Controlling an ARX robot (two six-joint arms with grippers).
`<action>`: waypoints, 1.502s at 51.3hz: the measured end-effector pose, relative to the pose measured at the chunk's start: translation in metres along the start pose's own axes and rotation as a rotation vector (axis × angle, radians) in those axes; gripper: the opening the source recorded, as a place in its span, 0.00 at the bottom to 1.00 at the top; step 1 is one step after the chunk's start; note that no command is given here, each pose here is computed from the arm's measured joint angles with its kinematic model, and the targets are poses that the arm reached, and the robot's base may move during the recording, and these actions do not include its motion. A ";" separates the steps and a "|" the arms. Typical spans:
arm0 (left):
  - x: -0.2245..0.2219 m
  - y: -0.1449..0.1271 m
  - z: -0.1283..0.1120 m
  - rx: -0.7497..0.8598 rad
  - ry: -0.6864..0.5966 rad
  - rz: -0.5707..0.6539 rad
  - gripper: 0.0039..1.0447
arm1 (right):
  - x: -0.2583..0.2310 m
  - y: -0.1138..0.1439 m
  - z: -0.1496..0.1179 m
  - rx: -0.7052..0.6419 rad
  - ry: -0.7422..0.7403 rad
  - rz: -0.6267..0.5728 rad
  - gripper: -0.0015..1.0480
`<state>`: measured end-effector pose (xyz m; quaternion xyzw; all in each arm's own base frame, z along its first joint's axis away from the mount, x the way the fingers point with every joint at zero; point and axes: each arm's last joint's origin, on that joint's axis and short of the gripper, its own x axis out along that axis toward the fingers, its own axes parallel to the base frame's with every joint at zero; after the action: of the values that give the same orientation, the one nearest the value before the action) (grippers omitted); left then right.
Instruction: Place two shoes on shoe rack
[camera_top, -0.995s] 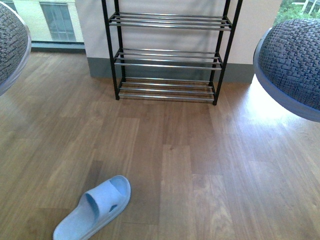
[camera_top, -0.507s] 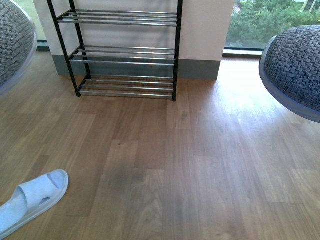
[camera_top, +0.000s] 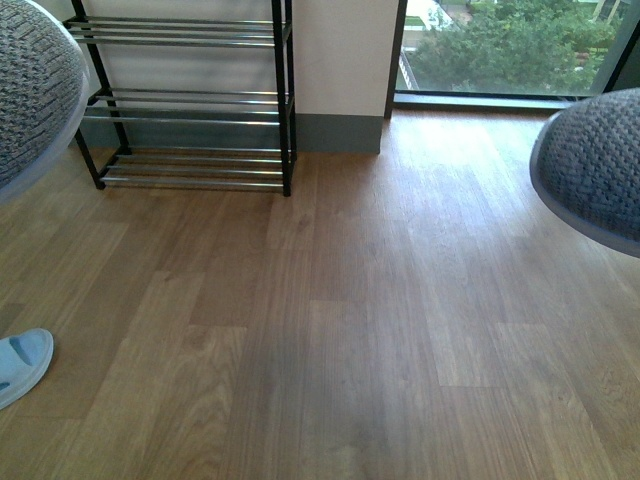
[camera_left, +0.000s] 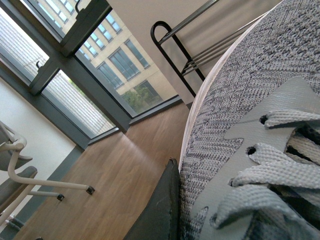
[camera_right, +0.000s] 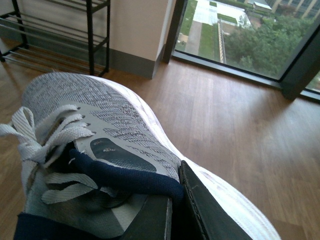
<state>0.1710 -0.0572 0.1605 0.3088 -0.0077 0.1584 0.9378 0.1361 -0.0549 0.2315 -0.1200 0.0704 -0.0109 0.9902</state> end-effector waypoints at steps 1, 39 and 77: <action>0.000 0.000 0.000 0.000 0.000 0.001 0.02 | 0.000 0.000 0.000 0.000 -0.001 0.003 0.01; 0.000 0.001 0.000 -0.003 0.006 0.012 0.02 | 0.000 0.000 0.000 0.000 -0.003 0.010 0.01; 0.000 0.001 0.000 -0.005 0.004 0.013 0.02 | 0.000 0.000 0.000 0.000 -0.003 0.010 0.01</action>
<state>0.1703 -0.0566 0.1615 0.3063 -0.0080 0.1649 0.9375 0.1362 -0.0545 0.2315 -0.1194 0.0697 -0.0058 0.9904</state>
